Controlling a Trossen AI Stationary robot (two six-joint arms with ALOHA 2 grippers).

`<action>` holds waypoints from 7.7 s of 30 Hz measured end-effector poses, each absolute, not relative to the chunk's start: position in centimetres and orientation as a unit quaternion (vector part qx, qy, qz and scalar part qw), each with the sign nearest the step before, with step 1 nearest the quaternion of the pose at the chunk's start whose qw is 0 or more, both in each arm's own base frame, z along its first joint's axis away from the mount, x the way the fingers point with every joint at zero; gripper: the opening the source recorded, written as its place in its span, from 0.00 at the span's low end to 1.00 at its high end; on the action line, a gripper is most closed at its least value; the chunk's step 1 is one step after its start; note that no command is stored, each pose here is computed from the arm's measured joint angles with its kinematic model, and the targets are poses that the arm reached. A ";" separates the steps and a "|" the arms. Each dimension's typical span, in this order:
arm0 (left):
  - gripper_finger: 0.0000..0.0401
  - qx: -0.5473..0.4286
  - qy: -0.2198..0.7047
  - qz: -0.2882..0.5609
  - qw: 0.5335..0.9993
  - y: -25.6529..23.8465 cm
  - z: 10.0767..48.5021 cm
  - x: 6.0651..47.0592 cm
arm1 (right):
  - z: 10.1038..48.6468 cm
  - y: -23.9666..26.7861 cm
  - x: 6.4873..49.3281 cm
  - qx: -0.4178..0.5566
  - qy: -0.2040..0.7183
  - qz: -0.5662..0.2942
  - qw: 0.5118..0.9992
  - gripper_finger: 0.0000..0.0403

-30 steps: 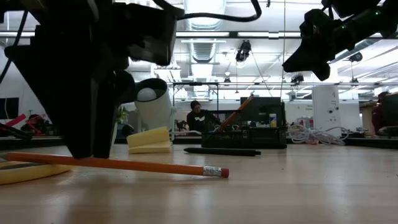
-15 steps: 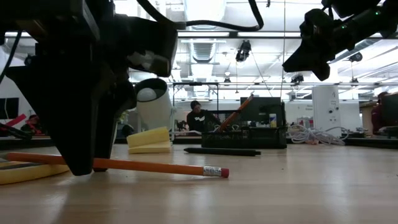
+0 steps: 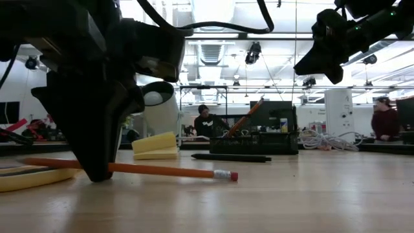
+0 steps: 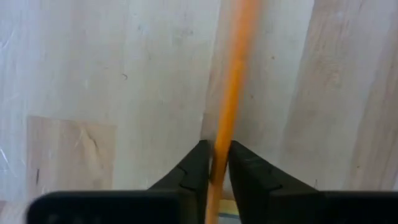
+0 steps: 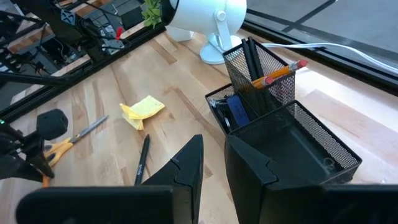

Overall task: Pick and place office supplies into organizer
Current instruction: Put the pencil into the desk organizer

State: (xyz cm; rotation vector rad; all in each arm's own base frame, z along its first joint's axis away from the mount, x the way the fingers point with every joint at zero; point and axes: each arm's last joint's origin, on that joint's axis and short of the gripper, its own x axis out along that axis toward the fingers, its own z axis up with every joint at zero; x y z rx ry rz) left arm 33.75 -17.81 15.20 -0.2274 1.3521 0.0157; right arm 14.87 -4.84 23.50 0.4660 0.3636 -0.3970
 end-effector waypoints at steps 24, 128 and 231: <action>0.02 -0.113 0.591 0.003 0.799 -17.6 17.5 33.6 | 23.5 -4.8 14.9 0.224 0.179 -0.194 0.938 0.14; 0.02 -0.001 0.066 0.194 0.979 12.2 29.9 39.0 | 23.5 -5.2 14.9 0.236 0.162 -0.251 0.925 0.14; 0.07 -0.039 0.169 0.180 0.968 17.2 19.3 38.1 | 23.1 -5.4 15.1 0.226 0.171 -0.276 0.919 0.14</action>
